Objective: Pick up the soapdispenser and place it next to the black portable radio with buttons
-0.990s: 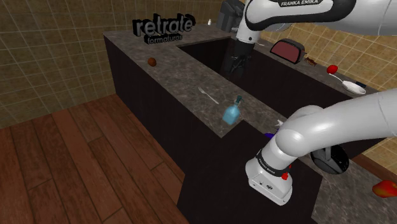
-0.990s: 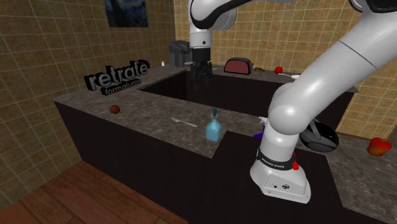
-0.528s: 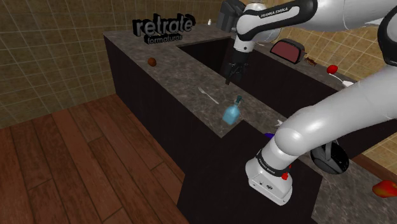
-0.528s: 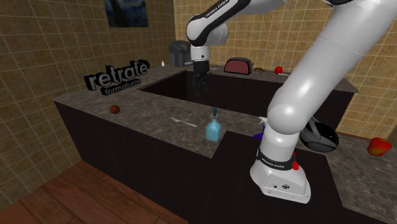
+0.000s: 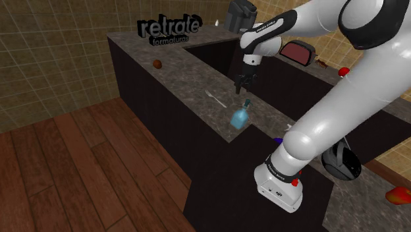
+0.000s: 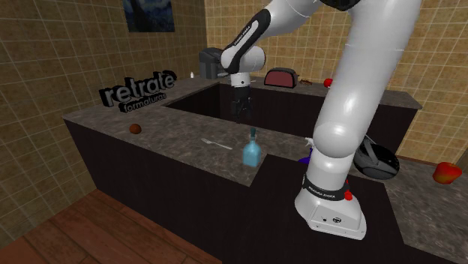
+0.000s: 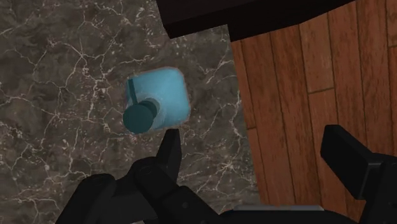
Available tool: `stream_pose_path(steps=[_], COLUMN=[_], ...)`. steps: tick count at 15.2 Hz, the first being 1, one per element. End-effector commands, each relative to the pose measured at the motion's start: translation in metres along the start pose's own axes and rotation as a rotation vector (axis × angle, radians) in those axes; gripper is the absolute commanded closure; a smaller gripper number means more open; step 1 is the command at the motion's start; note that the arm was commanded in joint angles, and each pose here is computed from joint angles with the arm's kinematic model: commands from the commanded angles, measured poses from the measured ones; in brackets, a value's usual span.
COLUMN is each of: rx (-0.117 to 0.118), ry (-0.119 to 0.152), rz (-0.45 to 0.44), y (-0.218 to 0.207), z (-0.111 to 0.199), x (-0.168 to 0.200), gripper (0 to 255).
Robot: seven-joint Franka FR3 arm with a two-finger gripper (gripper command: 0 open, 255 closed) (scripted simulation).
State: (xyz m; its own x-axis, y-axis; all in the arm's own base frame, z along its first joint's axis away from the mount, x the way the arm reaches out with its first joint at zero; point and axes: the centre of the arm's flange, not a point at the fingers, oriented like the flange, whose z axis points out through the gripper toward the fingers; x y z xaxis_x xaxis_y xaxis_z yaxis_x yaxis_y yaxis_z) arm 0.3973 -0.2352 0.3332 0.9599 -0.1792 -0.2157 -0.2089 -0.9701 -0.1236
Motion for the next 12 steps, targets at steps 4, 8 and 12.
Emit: stream_pose_path(steps=[4, 8, 12], rx=[0.018, 0.033, 0.039], ry=[-0.033, -0.059, -0.068], rz=[0.04, 0.073, 0.084], y=[0.052, 0.094, 0.108], z=[0.039, 0.072, 0.094], x=[0.026, 0.044, 0.049], gripper=[0, 0, 0])
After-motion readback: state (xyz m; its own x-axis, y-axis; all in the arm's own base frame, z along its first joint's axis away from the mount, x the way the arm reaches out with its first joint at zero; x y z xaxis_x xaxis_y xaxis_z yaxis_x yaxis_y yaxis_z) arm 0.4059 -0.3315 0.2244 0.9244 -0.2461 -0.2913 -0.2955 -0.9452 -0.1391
